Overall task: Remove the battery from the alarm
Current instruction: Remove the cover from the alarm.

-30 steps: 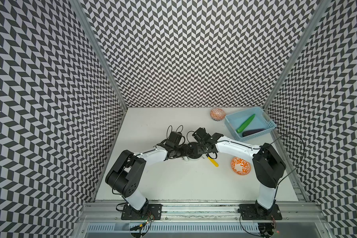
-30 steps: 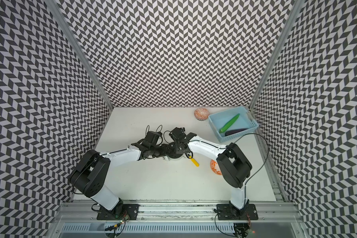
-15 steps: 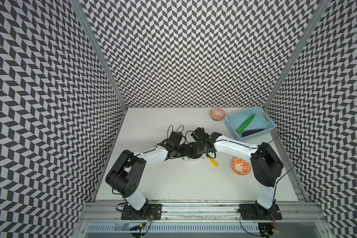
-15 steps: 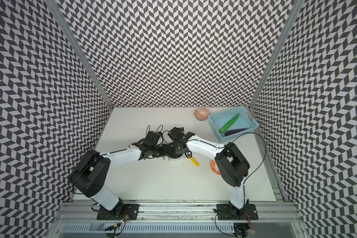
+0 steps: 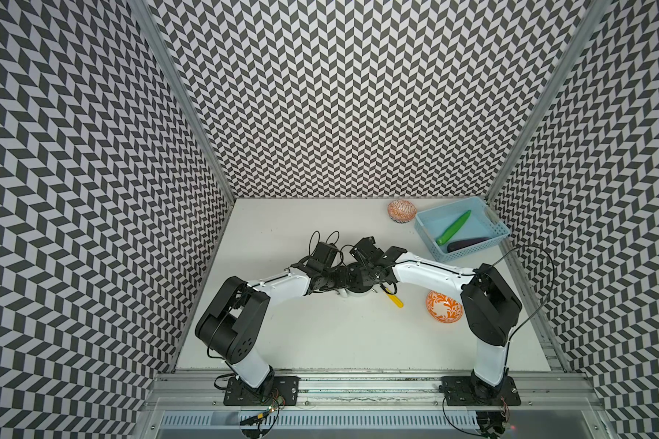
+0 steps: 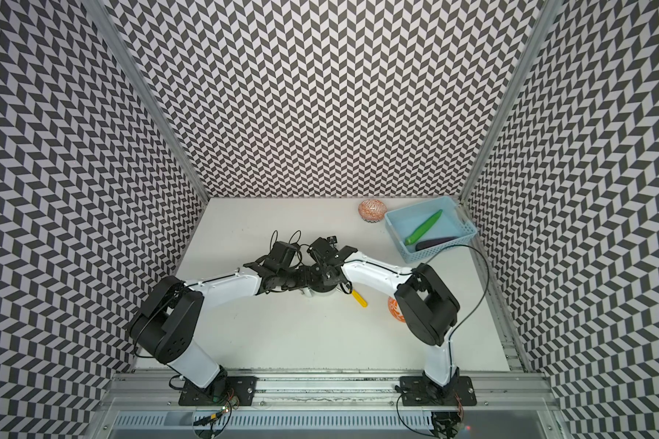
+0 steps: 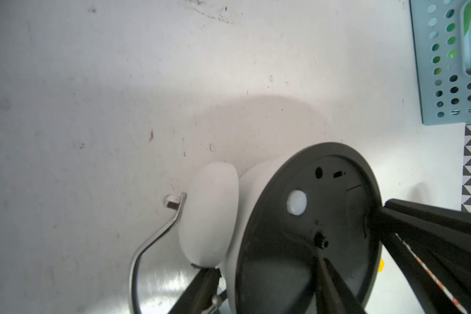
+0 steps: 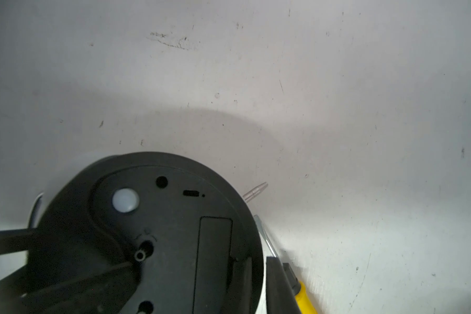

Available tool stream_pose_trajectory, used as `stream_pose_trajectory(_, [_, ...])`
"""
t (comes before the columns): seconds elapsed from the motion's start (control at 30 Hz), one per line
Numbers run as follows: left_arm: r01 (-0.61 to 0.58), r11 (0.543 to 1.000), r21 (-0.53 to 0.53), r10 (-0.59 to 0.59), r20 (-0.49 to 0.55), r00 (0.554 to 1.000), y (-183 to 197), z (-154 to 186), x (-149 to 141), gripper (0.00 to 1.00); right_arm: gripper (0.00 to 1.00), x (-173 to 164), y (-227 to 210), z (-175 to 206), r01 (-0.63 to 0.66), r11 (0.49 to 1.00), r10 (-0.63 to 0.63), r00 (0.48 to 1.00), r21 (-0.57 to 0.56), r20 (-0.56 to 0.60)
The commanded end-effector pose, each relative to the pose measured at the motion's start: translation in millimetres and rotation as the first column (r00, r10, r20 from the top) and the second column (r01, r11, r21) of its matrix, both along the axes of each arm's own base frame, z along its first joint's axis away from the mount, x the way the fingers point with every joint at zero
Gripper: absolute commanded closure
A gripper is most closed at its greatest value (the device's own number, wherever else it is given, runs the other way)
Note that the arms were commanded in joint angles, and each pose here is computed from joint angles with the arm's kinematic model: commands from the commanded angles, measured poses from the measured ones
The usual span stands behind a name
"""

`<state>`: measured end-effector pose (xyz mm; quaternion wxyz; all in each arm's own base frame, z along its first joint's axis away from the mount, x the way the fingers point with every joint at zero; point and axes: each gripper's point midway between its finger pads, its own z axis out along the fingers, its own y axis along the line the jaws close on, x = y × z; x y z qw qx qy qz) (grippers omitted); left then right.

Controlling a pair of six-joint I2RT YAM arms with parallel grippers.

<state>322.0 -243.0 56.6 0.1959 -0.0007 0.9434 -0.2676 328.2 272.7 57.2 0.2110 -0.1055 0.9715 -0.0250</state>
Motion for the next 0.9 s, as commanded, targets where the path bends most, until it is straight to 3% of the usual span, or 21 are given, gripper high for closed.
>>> stream_pose_trajectory(0.0, [0.003, 0.994, 0.108, 0.007, -0.088, 0.996, 17, -26, -19, 0.48, 0.84, -116, -71, -98, -0.134, 0.958, -0.019, 0.854, -0.255, -0.520])
stream_pose_trajectory(0.13, [0.008, 0.995, 0.098, 0.001, -0.089, 0.996, 16, -26, -19, 0.48, 0.84, -127, -32, -93, -0.100, 0.995, 0.097, 0.812, 0.027, -0.576])
stream_pose_trajectory(0.4, [0.010, 0.995, 0.096, -0.002, -0.087, 0.996, 16, -25, -19, 0.48, 0.84, -108, -17, -75, -0.004, 0.973, 0.130, 0.835, 0.231, -0.534])
stream_pose_trajectory(0.47, [0.007, 0.995, 0.100, 0.002, -0.086, 0.996, 16, -25, -19, 0.48, 0.84, -92, -22, -66, 0.007, 0.982, 0.087, 0.873, 0.191, -0.481])
stream_pose_trajectory(0.6, [0.000, 0.994, 0.113, 0.010, -0.086, 0.996, 19, -25, -19, 0.48, 0.88, -56, -49, -52, 0.014, 1.000, -0.023, 0.931, -0.027, -0.364])
stream_pose_trajectory(0.7, [-0.003, 0.994, 0.111, 0.013, -0.087, 0.996, 19, -26, -19, 0.48, 0.91, -47, -62, -57, 0.013, 0.989, -0.064, 0.934, -0.146, -0.351])
stream_pose_trajectory(0.87, [-0.002, 0.995, 0.099, 0.011, -0.092, 0.996, 18, -27, -21, 0.48, 0.93, -65, -80, -79, -0.028, 0.958, -0.090, 0.915, -0.285, -0.392])
